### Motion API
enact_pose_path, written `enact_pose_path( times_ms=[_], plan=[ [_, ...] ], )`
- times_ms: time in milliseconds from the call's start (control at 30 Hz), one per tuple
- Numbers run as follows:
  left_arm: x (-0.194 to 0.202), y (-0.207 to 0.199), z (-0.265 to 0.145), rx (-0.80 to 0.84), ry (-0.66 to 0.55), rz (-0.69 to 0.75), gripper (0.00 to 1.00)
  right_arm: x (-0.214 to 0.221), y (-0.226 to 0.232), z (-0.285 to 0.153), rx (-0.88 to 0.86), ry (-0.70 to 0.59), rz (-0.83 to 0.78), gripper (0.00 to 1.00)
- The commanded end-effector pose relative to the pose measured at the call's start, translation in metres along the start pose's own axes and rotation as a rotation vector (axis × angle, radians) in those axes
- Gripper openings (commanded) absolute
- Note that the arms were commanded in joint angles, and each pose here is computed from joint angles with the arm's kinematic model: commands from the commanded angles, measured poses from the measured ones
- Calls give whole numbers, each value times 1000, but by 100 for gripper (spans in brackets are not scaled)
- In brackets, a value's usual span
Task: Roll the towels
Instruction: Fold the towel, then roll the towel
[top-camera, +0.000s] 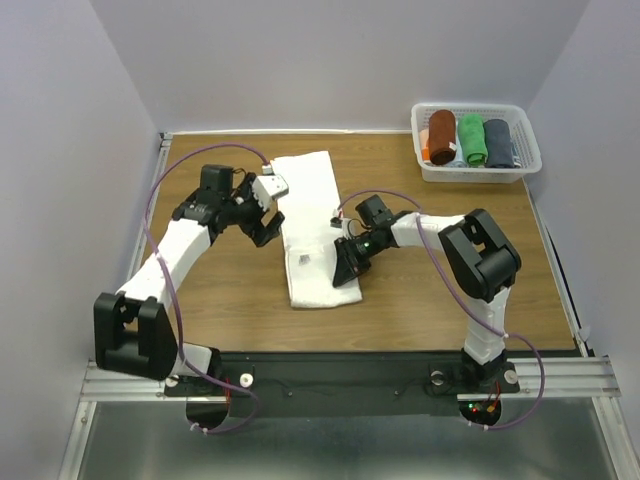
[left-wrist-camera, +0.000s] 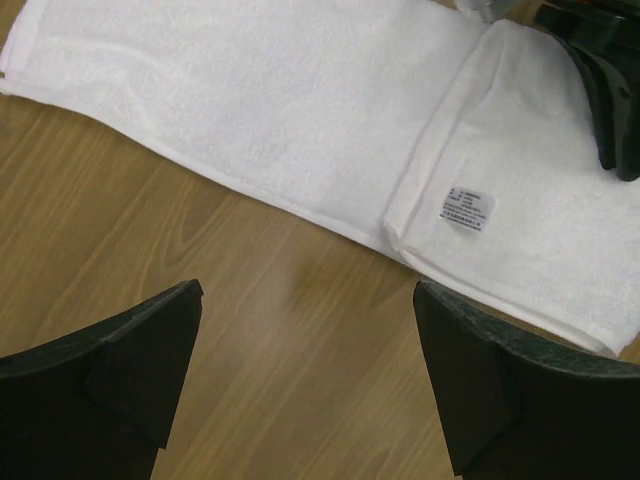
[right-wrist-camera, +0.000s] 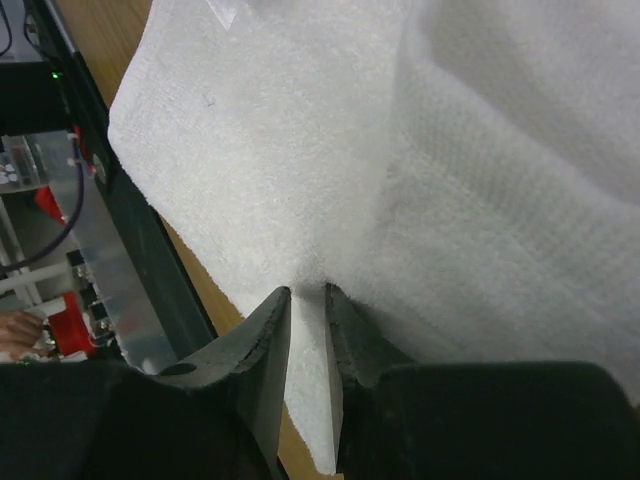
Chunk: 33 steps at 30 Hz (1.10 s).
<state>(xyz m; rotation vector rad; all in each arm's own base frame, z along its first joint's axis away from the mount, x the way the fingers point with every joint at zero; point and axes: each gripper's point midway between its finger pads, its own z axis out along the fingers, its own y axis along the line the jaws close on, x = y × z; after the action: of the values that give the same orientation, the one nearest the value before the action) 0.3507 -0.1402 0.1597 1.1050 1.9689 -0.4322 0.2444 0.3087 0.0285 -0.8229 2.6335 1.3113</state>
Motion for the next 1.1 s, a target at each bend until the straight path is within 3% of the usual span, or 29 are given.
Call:
enact_pose_path(
  times_ms=[0, 100, 233, 333, 367, 467, 633, 833, 933, 1067],
  plan=[
    [14, -51, -12, 81, 35, 156, 99, -17, 20, 15, -74, -26, 40, 28],
    [28, -97, -15, 133, 47, 350, 99, -32, 35, 2, -119, -57, 34, 28],
    [31, -133, -17, 57, -25, 589, 99, -63, 60, -28, -109, -161, -41, 29],
    [48, -151, -6, 49, -3, 665, 85, -76, 59, -30, -87, -187, -63, 29],
    [51, -168, 0, 88, -5, 704, 76, -82, 54, -26, -70, -192, -68, 29],
    [58, -185, 16, 93, 20, 722, 68, -87, 43, -16, -64, -180, -71, 28],
    [60, -204, 38, 86, 16, 754, 68, -90, 17, 2, -27, -159, -68, 27],
    [97, -212, 58, 115, 124, 803, 68, -73, -11, 22, 7, -110, -35, 25],
    [111, -211, 64, 118, 174, 804, 61, -66, -17, 26, 9, -93, -21, 24],
    [130, -210, 69, 132, 249, 791, 37, -52, -17, 30, -11, -64, -4, 24]
  ],
)
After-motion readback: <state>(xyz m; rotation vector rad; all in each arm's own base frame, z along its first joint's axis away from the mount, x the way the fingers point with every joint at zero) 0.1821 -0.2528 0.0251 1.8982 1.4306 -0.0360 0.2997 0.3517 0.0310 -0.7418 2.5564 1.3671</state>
